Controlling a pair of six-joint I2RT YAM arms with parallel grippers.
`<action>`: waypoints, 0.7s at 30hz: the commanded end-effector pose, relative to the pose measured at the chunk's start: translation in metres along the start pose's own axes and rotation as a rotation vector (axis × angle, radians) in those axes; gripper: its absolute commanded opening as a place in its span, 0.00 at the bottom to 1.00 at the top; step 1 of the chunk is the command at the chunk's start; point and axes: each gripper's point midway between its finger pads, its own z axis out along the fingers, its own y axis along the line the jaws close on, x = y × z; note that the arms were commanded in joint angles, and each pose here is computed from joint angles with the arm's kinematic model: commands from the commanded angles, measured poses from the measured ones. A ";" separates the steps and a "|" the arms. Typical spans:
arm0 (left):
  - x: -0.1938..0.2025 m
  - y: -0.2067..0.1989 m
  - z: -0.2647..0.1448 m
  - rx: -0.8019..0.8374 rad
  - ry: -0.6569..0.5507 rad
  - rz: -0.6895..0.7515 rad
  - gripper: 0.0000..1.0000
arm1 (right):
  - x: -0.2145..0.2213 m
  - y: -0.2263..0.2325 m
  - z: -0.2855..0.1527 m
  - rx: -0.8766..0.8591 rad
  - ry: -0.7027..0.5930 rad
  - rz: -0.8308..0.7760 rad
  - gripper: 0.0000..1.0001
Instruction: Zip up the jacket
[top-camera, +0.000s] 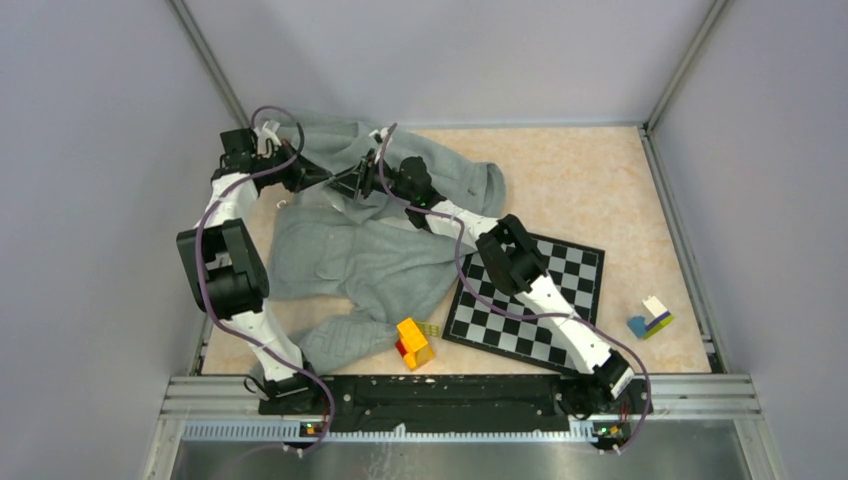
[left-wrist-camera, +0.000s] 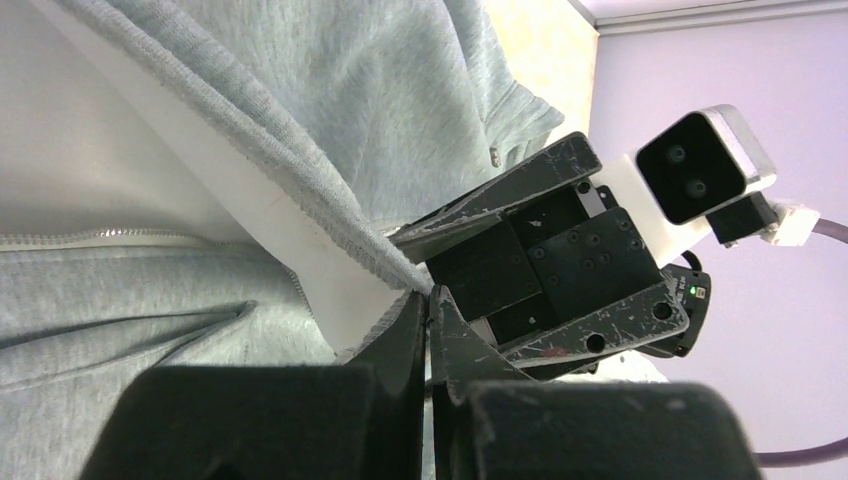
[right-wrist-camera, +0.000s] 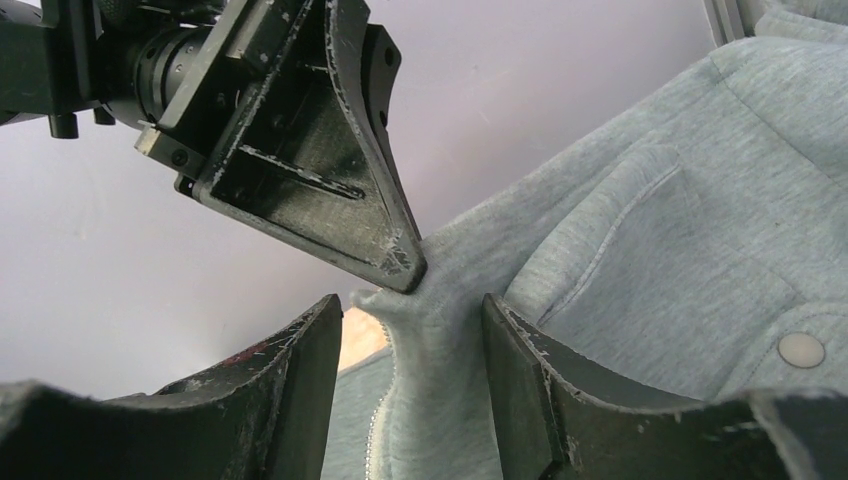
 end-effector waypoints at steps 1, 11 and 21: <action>-0.009 -0.035 -0.020 0.076 -0.047 0.082 0.00 | -0.023 0.021 0.007 -0.059 -0.049 -0.048 0.53; -0.010 -0.033 -0.020 0.079 -0.048 0.075 0.00 | -0.029 0.018 0.011 -0.048 -0.075 -0.043 0.28; -0.012 -0.042 -0.023 0.104 -0.054 0.082 0.00 | -0.023 0.017 0.012 -0.049 -0.082 -0.032 0.38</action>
